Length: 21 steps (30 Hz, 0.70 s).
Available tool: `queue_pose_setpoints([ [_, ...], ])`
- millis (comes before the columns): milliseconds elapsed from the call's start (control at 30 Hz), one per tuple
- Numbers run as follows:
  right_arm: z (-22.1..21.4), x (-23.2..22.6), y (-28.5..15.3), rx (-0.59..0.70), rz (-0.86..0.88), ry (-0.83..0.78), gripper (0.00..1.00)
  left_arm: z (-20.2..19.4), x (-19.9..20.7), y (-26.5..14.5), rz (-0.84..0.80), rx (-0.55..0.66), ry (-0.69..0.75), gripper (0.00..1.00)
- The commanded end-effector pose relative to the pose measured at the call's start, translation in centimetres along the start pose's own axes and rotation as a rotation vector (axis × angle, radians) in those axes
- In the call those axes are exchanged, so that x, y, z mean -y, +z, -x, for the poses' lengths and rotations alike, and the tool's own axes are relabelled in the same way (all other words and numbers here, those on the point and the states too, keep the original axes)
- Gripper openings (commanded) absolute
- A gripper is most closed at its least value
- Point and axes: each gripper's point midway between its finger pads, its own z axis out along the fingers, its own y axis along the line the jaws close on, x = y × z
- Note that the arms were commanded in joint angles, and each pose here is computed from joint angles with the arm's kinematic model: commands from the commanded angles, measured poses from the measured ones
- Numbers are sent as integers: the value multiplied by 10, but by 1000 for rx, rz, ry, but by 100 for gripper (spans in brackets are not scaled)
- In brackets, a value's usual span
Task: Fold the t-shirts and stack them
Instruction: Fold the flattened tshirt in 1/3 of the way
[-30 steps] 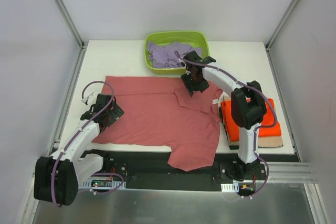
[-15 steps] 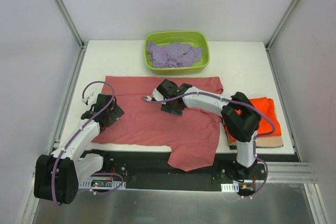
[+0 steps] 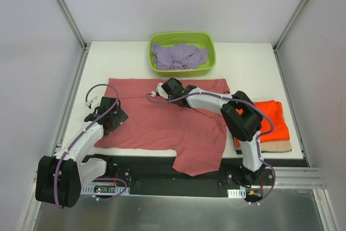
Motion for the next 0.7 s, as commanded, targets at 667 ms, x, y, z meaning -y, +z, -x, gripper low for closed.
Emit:
queue_pose_setpoints([
  [667,11,2,-56,130,406,505,11,7,1,-1,13,29,8,99],
])
